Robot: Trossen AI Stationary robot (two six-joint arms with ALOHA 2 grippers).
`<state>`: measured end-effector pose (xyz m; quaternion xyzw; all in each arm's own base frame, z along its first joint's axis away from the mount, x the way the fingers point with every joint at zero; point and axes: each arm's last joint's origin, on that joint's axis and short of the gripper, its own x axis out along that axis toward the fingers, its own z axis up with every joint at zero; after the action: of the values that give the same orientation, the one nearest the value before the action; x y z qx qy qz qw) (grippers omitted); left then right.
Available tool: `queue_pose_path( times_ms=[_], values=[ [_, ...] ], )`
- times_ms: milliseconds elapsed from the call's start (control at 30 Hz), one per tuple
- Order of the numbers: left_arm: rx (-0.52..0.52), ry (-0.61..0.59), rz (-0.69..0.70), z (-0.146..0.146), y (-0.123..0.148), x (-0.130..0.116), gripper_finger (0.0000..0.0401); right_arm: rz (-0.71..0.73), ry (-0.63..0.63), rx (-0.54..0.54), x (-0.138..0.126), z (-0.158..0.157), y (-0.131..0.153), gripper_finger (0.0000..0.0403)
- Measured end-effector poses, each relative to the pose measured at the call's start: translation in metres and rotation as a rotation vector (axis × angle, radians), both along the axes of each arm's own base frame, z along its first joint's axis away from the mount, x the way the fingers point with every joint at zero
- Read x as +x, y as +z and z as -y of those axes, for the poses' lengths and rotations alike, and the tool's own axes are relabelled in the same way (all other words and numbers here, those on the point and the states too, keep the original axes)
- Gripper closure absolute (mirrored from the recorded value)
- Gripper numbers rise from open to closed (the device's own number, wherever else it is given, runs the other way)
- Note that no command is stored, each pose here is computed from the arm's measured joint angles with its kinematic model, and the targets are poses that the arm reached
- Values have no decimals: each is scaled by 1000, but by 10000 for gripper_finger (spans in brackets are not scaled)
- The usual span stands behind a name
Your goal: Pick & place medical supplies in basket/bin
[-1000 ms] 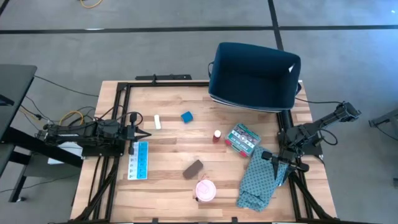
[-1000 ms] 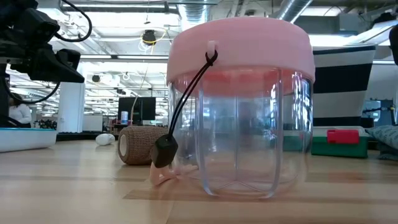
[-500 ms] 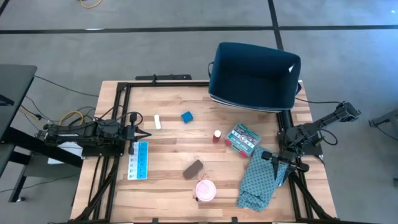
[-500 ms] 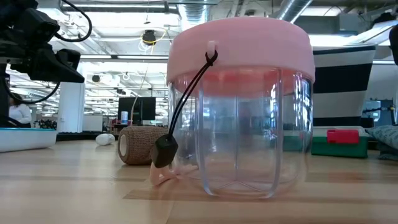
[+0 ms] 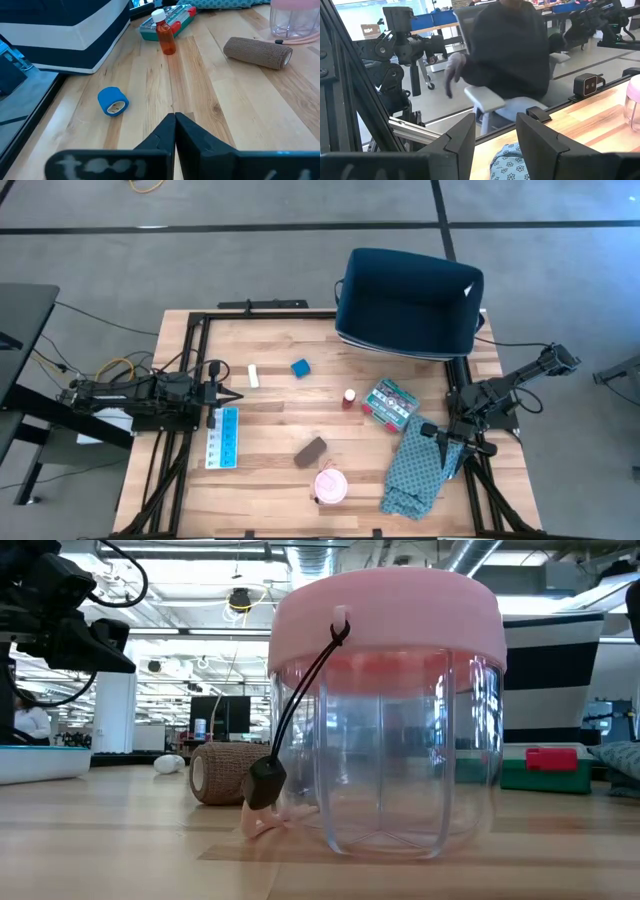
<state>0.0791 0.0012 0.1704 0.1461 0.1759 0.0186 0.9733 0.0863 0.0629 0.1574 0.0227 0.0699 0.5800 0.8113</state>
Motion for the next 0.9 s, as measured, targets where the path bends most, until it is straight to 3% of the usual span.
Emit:
queue_pose_path(
  times_ms=[100, 233, 433, 600, 733, 900],
  values=[
    [1, 0, 0, 0, 0, 0, 401, 0, 0, 0, 0, 0, 0, 268],
    [77, 32, -1, -2, 0, 0, 401, -17, -1, 1, 0, 0, -1, 268],
    [93, 107, 21, -4, 3, 0, 401, -248, 39, 61, -2, 0, -2, 270],
    [77, 79, 20, -3, 2, 0, 401, -468, 12, 129, -2, 0, -2, 269],
    [123, 46, 40, -2, 4, 2, 401, -548, 3, 155, -2, 0, -2, 269],
    [-161, -67, 337, 3, 14, 12, 401, -526, -8, 150, -2, 0, -2, 269]
  ],
)
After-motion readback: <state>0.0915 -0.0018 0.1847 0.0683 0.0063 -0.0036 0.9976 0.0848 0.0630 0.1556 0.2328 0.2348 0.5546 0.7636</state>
